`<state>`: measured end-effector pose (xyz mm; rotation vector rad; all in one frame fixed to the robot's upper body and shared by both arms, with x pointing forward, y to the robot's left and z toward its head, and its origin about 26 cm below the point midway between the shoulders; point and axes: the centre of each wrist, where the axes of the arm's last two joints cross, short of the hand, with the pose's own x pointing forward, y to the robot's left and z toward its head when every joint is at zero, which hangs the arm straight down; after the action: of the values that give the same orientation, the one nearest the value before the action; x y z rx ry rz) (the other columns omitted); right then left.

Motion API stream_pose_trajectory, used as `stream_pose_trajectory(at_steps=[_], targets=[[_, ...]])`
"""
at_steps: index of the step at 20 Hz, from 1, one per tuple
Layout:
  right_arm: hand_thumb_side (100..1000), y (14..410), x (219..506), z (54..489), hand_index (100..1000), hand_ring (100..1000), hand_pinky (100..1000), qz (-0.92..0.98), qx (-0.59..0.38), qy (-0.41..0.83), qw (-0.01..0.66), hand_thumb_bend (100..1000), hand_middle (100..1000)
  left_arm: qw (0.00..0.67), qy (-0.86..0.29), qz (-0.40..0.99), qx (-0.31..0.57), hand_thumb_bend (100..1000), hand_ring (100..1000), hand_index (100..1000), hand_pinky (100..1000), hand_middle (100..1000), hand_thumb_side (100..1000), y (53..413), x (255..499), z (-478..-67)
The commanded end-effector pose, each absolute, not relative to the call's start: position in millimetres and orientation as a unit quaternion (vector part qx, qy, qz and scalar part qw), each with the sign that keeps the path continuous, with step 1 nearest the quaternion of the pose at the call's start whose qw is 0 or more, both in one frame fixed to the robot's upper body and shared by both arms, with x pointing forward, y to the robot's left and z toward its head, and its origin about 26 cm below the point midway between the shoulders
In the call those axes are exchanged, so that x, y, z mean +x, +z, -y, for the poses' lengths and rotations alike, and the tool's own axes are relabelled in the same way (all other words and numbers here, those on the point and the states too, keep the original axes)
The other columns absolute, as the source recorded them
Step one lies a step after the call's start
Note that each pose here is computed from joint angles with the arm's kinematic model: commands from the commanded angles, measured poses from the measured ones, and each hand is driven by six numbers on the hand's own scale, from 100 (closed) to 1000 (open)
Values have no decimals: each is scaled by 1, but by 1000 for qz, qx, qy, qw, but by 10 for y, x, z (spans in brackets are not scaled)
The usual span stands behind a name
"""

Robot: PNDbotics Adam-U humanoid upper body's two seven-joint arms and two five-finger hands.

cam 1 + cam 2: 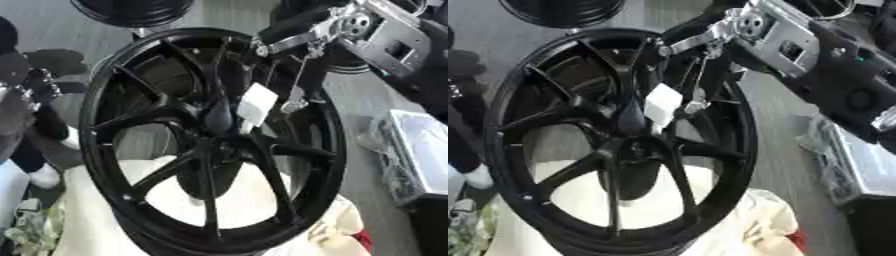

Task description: Pull the pin out of the wheel hub.

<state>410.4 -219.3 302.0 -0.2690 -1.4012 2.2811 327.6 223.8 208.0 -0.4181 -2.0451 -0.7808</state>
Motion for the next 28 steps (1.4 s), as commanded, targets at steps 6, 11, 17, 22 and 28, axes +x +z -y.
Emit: stream_pose_trajectory(at_steps=[6, 11, 17, 22, 28], targets=[[191, 3209, 4081, 2233, 701, 732, 824, 503, -100, 834, 205, 313, 612, 423, -324, 830, -166, 222, 871, 761, 817, 798, 797, 2191, 3252, -2220], [184, 3193, 4089, 2236, 689, 730, 822, 501, -102, 834, 209, 331, 599, 422, -325, 830, -167, 221, 872, 762, 817, 798, 797, 2195, 3251, -2216], [102, 3241, 4090, 2246, 634, 695, 805, 512, -100, 827, 211, 321, 541, 422, -325, 830, -167, 220, 873, 762, 817, 799, 798, 2195, 3250, -2219], [100, 3321, 4076, 2261, 505, 604, 760, 537, -98, 812, 204, 266, 423, 423, -326, 829, -166, 219, 875, 762, 818, 800, 801, 2193, 3251, -2222], [100, 3308, 4085, 2272, 413, 541, 718, 568, -102, 790, 208, 258, 319, 423, -326, 829, -167, 218, 877, 763, 818, 801, 803, 2193, 3251, -2220]])
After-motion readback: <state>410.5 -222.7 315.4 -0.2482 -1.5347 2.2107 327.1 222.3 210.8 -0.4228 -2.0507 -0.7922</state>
